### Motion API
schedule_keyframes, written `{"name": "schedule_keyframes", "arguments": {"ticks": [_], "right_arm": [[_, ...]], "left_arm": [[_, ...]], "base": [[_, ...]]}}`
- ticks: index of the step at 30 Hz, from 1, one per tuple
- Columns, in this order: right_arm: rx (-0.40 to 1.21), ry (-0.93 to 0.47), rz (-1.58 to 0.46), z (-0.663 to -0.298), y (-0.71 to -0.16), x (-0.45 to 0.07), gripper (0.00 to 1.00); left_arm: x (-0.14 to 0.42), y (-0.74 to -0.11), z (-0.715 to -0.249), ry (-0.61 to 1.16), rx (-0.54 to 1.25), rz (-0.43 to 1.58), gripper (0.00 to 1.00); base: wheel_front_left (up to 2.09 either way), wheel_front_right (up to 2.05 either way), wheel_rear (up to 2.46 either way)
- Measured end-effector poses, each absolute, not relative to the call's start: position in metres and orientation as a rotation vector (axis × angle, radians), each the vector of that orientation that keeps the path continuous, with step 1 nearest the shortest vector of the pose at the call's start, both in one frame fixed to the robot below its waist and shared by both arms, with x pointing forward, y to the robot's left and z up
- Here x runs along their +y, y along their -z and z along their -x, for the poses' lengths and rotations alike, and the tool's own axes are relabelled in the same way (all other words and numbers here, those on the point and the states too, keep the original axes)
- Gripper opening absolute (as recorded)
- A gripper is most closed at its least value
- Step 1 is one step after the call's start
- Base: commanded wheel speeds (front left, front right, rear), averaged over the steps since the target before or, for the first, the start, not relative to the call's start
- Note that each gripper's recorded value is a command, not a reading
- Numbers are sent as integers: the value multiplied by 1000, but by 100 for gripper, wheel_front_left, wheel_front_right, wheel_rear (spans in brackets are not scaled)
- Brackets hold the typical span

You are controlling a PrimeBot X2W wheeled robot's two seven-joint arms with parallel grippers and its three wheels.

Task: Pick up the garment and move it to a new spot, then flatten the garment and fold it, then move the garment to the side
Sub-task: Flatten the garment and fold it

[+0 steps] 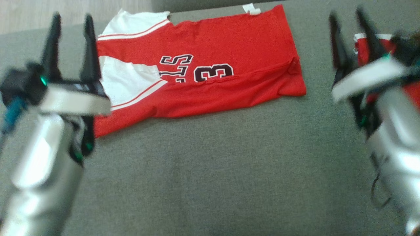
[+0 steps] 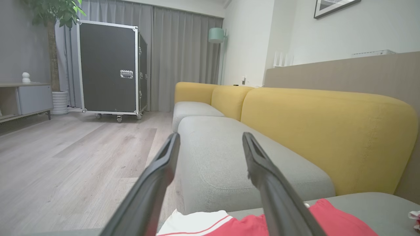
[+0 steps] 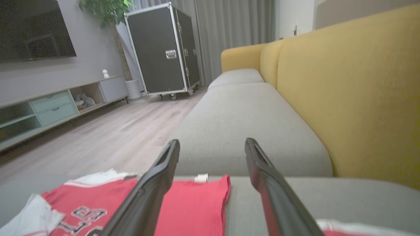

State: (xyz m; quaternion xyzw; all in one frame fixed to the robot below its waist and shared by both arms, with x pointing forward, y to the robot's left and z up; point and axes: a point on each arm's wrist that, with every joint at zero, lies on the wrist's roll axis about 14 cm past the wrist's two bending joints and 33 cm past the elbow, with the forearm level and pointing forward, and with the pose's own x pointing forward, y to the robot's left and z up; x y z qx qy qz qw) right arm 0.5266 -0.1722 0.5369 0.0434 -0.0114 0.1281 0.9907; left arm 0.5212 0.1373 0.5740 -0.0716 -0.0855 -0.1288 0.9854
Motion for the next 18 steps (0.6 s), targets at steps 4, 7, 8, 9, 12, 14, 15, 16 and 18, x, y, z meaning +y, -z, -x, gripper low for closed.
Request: {"name": "schedule_keyframes", "arguments": {"ticks": [4,7,8,9,12,14,15,16,18], "right_arm": [[-3,-216,-111,-490,-509,-166,100],[-30,-176,-125,-473,-508,-164,100],[-36,-166,-132,-467,-507,-162,100],[-39,-163,-129,-461,-506,-159,100],[-24,-139,-126,-443,-497,-160,100],[0,-122,-123,-431,-487,-163,100],[7,-114,-122,-427,-484,-166,100],[10,-105,-125,-425,-483,-168,100],[6,-99,-127,-424,-483,-170,100]], "left_arm": [[131,-560,-487,246,-172,153,100],[133,-548,-467,205,-161,175,100],[134,-544,-461,190,-153,186,100],[134,-539,-456,178,-144,197,100],[136,-525,-443,148,-114,209,100],[136,-518,-436,141,-97,220,100],[136,-515,-434,137,-91,225,100],[137,-514,-433,133,-90,231,100],[138,-513,-435,133,-91,227,100]], "base": [[0,0,0],[0,0,0],[0,0,0],[0,0,0],[0,0,0],[0,0,0],[0,0,0],[0,0,0],[0,0,0]]}}
